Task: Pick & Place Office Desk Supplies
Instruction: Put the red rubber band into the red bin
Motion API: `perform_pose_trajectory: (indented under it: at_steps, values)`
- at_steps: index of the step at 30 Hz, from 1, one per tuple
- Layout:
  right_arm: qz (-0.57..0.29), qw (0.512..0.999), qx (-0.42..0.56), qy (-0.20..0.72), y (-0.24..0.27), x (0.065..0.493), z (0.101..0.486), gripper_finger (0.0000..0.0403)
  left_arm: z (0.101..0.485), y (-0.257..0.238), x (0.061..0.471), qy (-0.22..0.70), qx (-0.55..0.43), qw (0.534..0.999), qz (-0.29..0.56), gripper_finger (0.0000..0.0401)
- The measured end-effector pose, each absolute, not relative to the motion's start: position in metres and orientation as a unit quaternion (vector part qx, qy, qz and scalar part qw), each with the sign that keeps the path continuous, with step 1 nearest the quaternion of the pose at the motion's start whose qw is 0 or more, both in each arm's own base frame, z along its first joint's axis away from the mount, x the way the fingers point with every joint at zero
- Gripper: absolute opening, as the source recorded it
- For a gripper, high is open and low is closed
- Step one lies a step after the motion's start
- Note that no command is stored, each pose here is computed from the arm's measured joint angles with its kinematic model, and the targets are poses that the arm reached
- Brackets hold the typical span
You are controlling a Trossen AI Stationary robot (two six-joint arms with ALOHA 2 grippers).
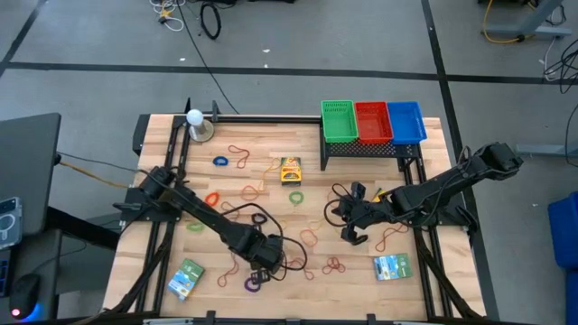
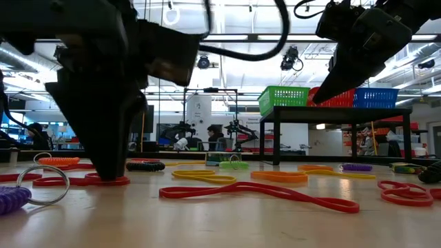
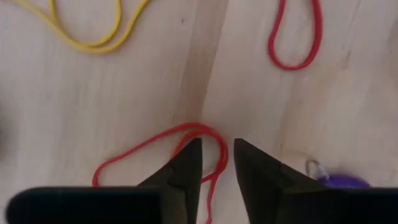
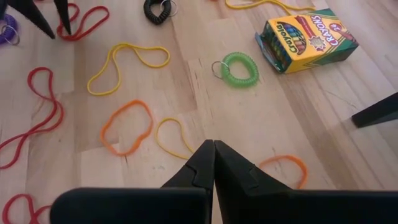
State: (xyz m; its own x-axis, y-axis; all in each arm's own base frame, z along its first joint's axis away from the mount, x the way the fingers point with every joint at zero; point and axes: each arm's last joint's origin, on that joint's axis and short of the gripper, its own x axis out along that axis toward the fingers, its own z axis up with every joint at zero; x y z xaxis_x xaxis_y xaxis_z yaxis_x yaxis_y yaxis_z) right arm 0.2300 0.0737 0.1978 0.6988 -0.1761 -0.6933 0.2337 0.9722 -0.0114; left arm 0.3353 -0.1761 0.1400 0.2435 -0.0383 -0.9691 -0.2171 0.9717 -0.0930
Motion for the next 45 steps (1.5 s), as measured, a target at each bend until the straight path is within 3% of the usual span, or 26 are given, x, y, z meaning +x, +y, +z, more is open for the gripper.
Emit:
perform_pose_trajectory:
  at_steps: [7, 21, 29, 37, 45]
  values:
    - [-0.111, 0.921, 0.037, 0.372, 0.074, 0.230, 0.198, 0.0011, 0.135, -0.176, 0.335, 0.621, -0.106, 0.774, 0.063, 0.0009]
    - [-0.117, 0.919, 0.052, 0.373, 0.074, 0.229, 0.197, 0.0011, 0.213, -0.160, 0.320, 0.473, -0.112, 0.862, 0.141, 0.0003]
    - [-0.104, 0.928, 0.074, 0.349, 0.080, 0.232, 0.201, 0.0016, 0.207, -0.139, 0.291, 0.353, -0.216, 0.899, 0.142, 0.0002]
    - [-0.061, 0.958, 0.078, 0.269, 0.091, 0.242, 0.214, 0.0097, 0.204, -0.115, 0.285, 0.290, -0.223, 0.925, 0.101, 0.0002]
    - [-0.049, 0.966, -0.008, 0.254, 0.099, 0.279, 0.220, 0.0181, 0.208, -0.094, 0.299, 0.280, -0.182, 0.943, 0.003, 0.0001]
